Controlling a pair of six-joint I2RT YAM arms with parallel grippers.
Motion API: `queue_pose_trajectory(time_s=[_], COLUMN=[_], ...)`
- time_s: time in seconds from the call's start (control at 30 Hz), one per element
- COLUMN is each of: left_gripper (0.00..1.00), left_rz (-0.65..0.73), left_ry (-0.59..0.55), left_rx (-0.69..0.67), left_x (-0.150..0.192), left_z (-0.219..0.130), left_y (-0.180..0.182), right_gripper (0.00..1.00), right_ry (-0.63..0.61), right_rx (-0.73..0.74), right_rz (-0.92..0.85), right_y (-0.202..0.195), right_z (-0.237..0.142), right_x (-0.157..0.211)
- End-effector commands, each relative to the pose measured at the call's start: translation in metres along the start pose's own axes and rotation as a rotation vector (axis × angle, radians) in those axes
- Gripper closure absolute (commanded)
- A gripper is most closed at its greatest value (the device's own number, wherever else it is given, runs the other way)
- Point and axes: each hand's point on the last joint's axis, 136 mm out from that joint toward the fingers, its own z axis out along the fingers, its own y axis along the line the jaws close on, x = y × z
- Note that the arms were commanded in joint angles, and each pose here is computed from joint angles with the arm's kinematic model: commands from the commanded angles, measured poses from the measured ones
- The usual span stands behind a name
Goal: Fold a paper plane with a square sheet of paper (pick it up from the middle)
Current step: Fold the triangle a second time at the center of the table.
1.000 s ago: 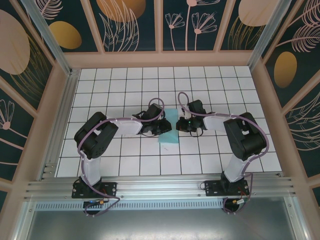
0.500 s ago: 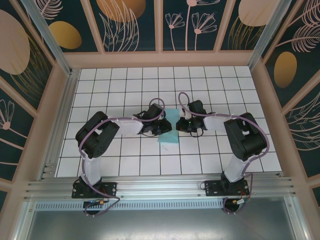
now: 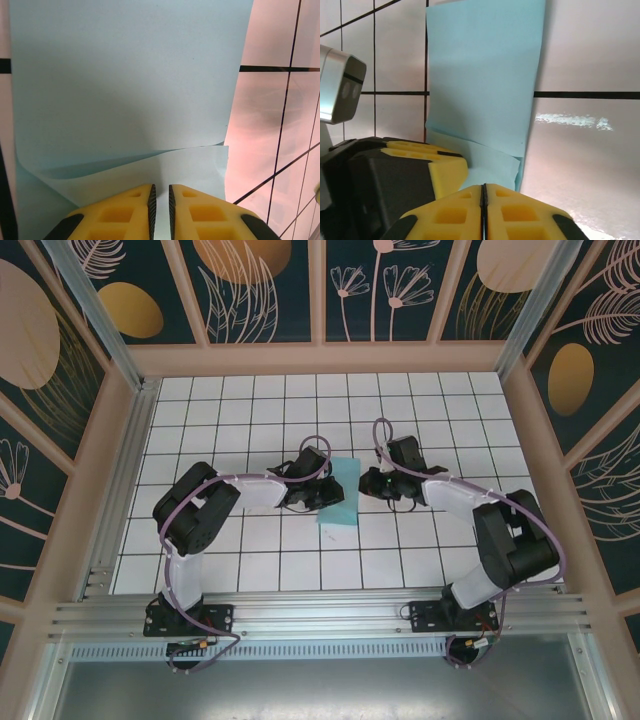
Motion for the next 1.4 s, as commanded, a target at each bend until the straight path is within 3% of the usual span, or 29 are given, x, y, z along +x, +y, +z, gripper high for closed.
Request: queue_pose_trajectory(time_s=[0.0, 0.37, 1.37], left_gripper=[0.82, 0.87, 0.88], left_rz=[-0.005, -0.010, -0.015], left_ry=[0.036, 0.031, 0.026], left_rx=[-0.069, -0.081, -0.102], left_x=[0.010, 0.011, 0.014], left_z=[0.008, 0.008, 0.008], left_y=[0.020, 0.025, 0.034], right_gripper=[0.91, 0.95, 0.93], right_ry=[0.078, 0.219, 0.329], right_rx=[-0.013, -0.037, 0.025], right_rz=[0.044, 0.044, 0.014], right_y=[0.002, 0.018, -0.002], right_z=[0.001, 0.024, 0.041], right_x=[0.025, 0.060, 0.083])
